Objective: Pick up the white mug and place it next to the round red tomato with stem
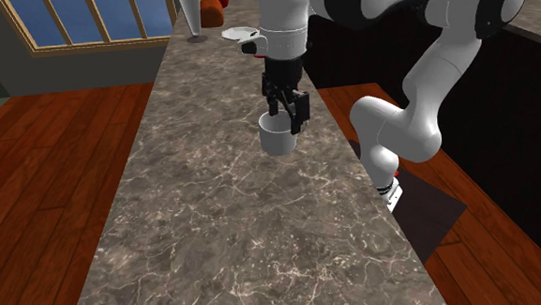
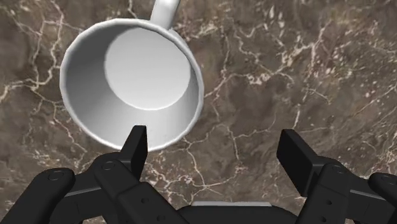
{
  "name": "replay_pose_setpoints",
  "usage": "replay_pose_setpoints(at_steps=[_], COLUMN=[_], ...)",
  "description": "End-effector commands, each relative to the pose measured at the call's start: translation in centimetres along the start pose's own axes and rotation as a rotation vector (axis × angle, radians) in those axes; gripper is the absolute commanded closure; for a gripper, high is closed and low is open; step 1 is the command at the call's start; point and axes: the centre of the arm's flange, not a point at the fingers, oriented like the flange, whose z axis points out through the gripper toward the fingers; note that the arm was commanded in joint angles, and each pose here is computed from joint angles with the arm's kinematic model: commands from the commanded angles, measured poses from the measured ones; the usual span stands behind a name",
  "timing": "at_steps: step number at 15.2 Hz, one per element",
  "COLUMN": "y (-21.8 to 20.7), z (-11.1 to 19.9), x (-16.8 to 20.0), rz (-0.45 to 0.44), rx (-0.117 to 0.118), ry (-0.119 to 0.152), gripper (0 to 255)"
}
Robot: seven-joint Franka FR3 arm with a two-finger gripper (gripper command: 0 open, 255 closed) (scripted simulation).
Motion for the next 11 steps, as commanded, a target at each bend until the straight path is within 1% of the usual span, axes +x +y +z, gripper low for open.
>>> replay_pose_setpoints(at_steps=[1, 7, 8, 11], y=[2.7, 10.6, 10.9, 10.8], z=[0.3, 1.7, 1.8, 3.4], x=[-0.6, -1.6, -1.6, -1.6], rz=[-0.001, 0.002, 0.002, 0.002], rx=[0.003, 0.014, 0.015, 0.015], ry=[-0.003, -0.013, -0.014, -0.014], gripper=[0, 0, 0, 0])
